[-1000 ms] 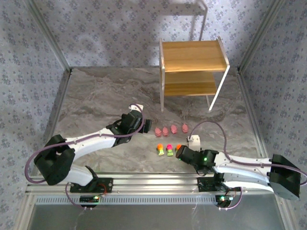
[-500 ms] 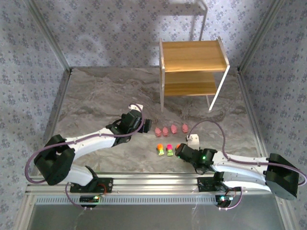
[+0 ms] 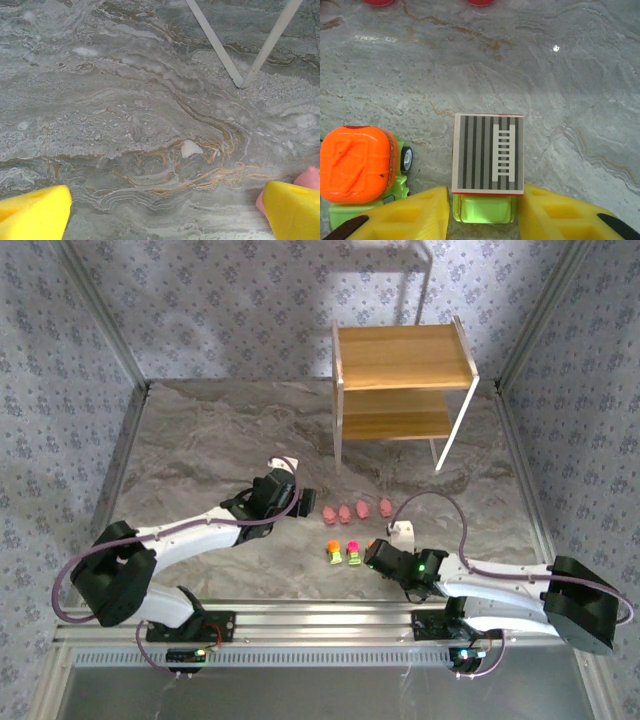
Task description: Place and organize the plastic toys onto the shelf
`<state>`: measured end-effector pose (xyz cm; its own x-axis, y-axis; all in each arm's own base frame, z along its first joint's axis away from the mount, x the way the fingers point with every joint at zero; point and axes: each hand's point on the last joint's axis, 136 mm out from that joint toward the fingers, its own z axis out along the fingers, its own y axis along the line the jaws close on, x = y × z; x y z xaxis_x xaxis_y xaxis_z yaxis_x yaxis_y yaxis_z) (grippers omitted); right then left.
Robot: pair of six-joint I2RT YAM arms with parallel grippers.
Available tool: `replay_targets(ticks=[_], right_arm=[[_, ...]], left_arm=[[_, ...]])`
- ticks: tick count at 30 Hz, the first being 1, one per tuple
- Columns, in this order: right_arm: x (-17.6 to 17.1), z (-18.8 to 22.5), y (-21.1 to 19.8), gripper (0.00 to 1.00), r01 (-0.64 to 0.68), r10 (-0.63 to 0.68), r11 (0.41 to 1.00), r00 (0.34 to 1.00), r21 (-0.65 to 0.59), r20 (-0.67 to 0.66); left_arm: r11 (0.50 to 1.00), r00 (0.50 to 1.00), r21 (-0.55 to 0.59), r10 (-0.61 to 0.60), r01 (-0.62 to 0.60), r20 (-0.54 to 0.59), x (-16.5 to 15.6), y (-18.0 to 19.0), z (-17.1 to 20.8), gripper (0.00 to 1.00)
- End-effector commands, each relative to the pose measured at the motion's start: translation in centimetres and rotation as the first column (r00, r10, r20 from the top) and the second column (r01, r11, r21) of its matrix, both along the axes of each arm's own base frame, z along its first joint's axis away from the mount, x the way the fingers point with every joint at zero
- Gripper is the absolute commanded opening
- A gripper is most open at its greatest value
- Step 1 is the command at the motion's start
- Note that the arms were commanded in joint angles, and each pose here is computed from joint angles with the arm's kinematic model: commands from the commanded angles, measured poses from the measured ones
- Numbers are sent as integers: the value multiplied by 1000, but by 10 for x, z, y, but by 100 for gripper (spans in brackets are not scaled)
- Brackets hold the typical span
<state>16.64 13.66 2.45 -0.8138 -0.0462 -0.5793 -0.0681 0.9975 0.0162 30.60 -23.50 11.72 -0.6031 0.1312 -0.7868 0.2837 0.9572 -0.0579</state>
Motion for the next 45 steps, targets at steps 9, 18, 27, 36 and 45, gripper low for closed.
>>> replay_targets(ticks=[9, 18, 27, 36, 45], right_arm=[[1, -7, -9, 40, 31, -31, 999, 1000, -10, -2], [2, -9, -11, 45, 44, -44, 999, 999, 13, 5], [5, -10, -7, 45, 35, -35, 999, 999, 27, 8], [12, -9, 1, 44, 14, -14, 1000, 1000, 23, 10], [13, -6, 6, 48, -3, 3, 999, 1000, 34, 18]], left_arm=[[1000, 1000, -22, 9, -10, -7, 5, -3, 5, 98], [1000, 1000, -22, 10, -10, -10, 6, -4, 3, 98], [1000, 1000, -21, 9, -9, -12, 6, -4, 3, 98], [1000, 1000, -21, 9, -9, -14, 6, -3, 3, 98], [1000, 1000, -19, 10, -10, -15, 6, -3, 3, 98]])
